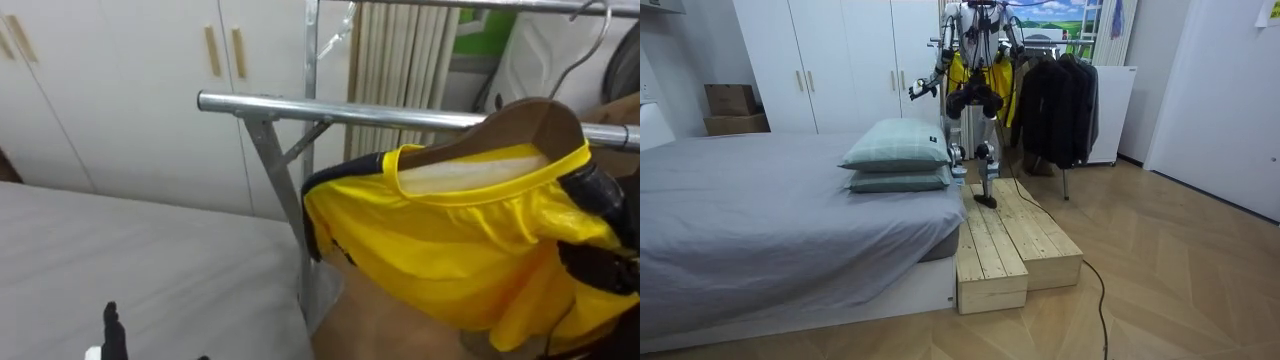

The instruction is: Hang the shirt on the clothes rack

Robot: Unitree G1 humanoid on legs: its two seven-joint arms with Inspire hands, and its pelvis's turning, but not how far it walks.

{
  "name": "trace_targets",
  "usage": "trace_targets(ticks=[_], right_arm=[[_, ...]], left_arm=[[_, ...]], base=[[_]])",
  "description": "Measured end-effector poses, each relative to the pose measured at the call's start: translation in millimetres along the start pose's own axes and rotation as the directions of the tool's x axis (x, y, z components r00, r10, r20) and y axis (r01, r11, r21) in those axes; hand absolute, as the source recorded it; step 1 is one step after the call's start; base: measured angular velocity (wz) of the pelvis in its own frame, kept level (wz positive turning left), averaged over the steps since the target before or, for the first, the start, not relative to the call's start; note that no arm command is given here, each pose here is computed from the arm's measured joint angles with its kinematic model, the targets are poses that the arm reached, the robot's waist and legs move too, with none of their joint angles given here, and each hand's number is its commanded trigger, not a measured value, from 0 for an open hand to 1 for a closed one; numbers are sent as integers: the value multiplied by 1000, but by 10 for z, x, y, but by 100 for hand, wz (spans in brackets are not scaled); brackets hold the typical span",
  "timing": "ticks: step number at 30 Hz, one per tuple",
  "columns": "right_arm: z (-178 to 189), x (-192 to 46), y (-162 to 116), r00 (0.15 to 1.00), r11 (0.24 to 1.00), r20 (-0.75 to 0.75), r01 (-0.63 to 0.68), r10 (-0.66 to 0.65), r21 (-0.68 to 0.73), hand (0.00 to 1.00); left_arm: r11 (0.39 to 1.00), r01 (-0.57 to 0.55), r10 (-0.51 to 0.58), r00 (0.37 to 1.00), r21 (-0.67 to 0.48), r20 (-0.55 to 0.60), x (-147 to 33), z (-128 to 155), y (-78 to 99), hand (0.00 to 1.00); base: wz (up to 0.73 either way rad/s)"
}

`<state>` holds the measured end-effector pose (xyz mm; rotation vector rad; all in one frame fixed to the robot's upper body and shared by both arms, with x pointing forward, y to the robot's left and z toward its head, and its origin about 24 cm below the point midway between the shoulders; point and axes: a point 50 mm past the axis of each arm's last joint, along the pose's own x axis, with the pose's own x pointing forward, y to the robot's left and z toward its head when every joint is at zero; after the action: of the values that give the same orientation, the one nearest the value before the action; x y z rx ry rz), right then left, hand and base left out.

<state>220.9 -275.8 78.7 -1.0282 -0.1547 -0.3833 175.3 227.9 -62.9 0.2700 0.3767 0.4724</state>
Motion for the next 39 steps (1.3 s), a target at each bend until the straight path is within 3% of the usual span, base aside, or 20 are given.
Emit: trace_targets(ticks=[12,39], right_arm=[[227,18,21,994,1000,110,2,0,-17,100],[443,-29,170,979,995,188,-93,85,35,100]], left_arm=[[996,51,-57,995,75,82,55,139,-69,0],[995,94,-101,976,44,191,74,375,-187,0]], base=[[-28],[-3]])
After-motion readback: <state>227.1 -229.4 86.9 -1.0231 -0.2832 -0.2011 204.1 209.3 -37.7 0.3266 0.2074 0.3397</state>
